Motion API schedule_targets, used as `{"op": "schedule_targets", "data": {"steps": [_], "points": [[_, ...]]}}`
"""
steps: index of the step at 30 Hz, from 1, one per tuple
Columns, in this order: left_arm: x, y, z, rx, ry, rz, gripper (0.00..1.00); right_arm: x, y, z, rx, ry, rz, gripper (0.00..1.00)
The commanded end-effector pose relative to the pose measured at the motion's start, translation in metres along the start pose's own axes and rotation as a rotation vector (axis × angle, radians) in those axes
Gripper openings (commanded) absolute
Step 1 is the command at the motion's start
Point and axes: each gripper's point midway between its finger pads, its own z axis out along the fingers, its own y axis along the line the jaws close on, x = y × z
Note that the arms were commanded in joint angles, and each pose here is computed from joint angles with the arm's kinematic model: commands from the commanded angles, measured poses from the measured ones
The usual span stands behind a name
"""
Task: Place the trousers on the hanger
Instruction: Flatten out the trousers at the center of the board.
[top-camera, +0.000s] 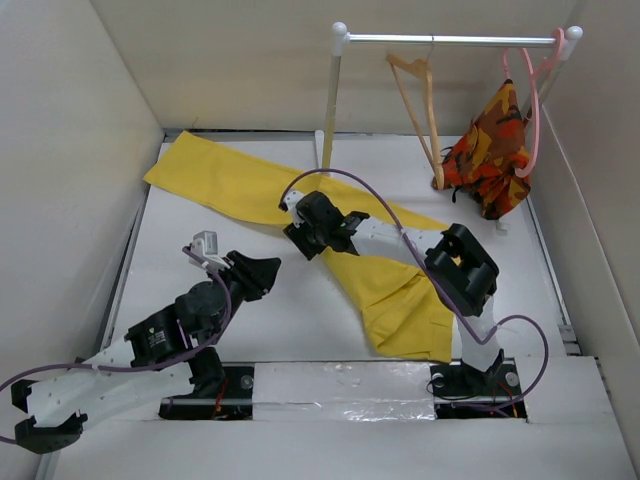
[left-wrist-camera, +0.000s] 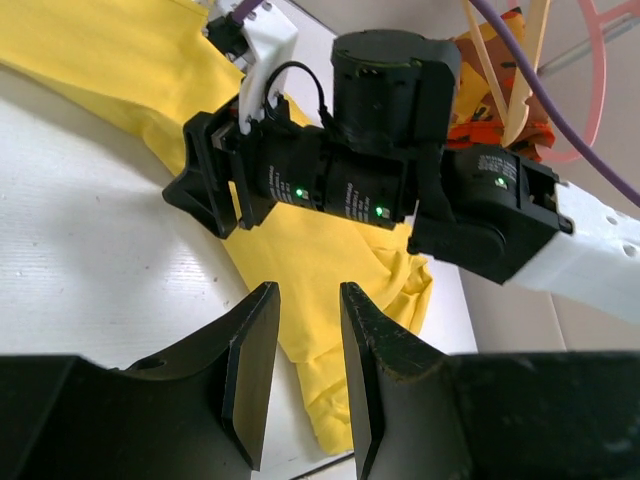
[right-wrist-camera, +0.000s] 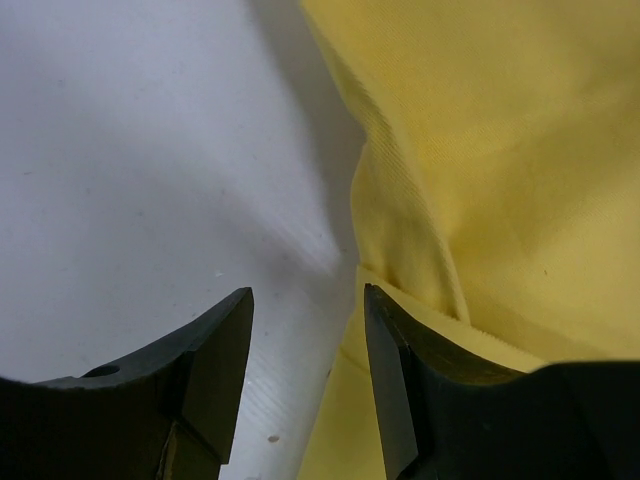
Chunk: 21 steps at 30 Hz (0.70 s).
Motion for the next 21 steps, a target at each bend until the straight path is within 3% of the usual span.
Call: {"op": "schedule_targets", "data": {"steps": [1, 5, 21], "points": [[0.001, 0.007, 0.002, -0.029, -0.013, -0.004, 0.28, -0.022, 0.001, 0.001, -0.049, -0.021, -0.04, 0.54], [0.006, 0.009, 0.006, -0.034, -0.006, 0.001, 0.28, -0.031, -0.004, 0.006, -0.047, -0.028, -0.045, 0.54], [0.016, 0.008, 0.014, -0.048, 0.01, 0.021, 0.28, 0.007, -0.022, 0.028, -0.082, 0.093, 0.013, 0.53]]}}
